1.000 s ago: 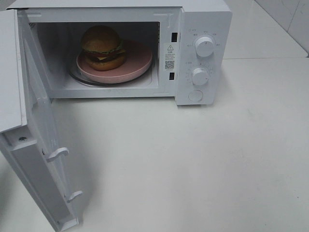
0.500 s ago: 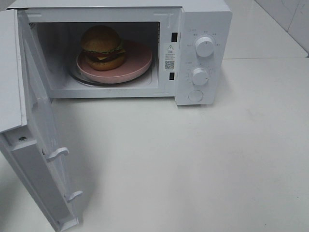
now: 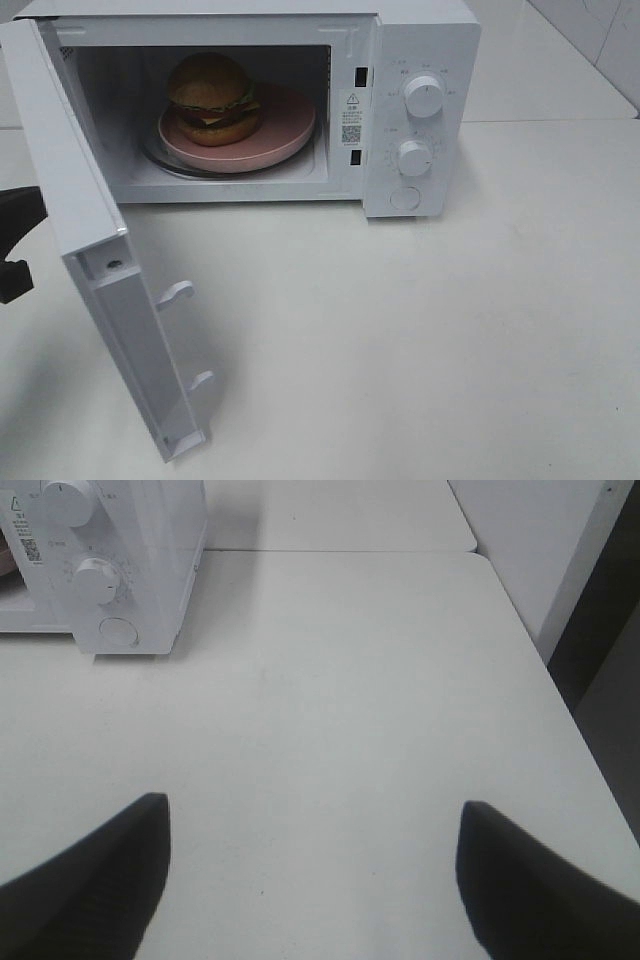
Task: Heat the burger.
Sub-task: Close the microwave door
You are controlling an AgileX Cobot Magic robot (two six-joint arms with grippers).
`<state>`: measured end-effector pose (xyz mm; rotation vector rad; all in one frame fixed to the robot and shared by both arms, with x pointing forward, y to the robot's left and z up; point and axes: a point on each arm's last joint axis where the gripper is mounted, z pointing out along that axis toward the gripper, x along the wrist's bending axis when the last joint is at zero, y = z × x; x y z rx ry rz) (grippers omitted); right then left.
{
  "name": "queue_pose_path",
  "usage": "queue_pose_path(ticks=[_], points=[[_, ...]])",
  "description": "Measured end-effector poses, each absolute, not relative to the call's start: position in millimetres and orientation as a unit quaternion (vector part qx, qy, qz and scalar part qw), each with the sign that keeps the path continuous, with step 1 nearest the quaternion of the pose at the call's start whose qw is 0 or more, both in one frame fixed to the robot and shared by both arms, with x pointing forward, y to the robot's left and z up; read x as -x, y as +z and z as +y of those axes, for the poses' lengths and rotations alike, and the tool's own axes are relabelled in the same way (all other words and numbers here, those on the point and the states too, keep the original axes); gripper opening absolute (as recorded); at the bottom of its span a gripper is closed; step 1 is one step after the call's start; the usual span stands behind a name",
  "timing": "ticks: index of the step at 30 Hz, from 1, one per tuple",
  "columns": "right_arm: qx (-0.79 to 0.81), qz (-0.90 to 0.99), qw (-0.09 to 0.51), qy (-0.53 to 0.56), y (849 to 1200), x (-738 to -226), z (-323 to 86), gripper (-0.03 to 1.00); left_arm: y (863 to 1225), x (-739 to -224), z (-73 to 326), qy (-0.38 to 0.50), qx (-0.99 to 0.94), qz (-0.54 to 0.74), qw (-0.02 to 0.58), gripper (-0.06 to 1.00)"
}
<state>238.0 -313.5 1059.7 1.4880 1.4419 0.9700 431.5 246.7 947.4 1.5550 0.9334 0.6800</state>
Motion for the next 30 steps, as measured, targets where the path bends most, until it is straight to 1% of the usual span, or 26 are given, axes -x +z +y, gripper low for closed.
queue_pose_path(ticks=[9,12,14,18,23,26,30], points=[[-0.592,0.574,0.414,0.386,1059.7,-238.0,-313.5,0.74,945.0,-433.5,241.2,0.278,-0.653,0.397,0.582,0.0],[-0.592,0.574,0.414,0.386,1059.7,-238.0,-313.5,0.74,946.9,-434.6,229.7,0.273,-0.654,0.392,0.586,0.0],[-0.592,0.574,0.414,0.386,1059.7,-238.0,-313.5,0.74,948.3,-438.2,220.2,0.283,-0.655,0.4,0.575,0.0],[-0.592,0.574,0.414,0.386,1059.7,-238.0,-313.5,0.74,949.7,-441.1,214.0,0.298,-0.643,0.422,0.566,0.0],[-0.592,0.574,0.414,0.386,1059.7,-238.0,-313.5,0.74,956.3,-445.7,201.4,0.312,-0.626,0.435,0.566,0.0],[-0.592,0.574,0.414,0.386,1059.7,-238.0,-313.5,0.74,963.4,-454.1,186.6,0.31,-0.627,0.416,0.581,0.0],[-0.592,0.574,0.414,0.386,1059.7,-238.0,-313.5,0.74,962.1,-463.3,175.8,0.304,-0.632,0.409,0.583,0.0]])
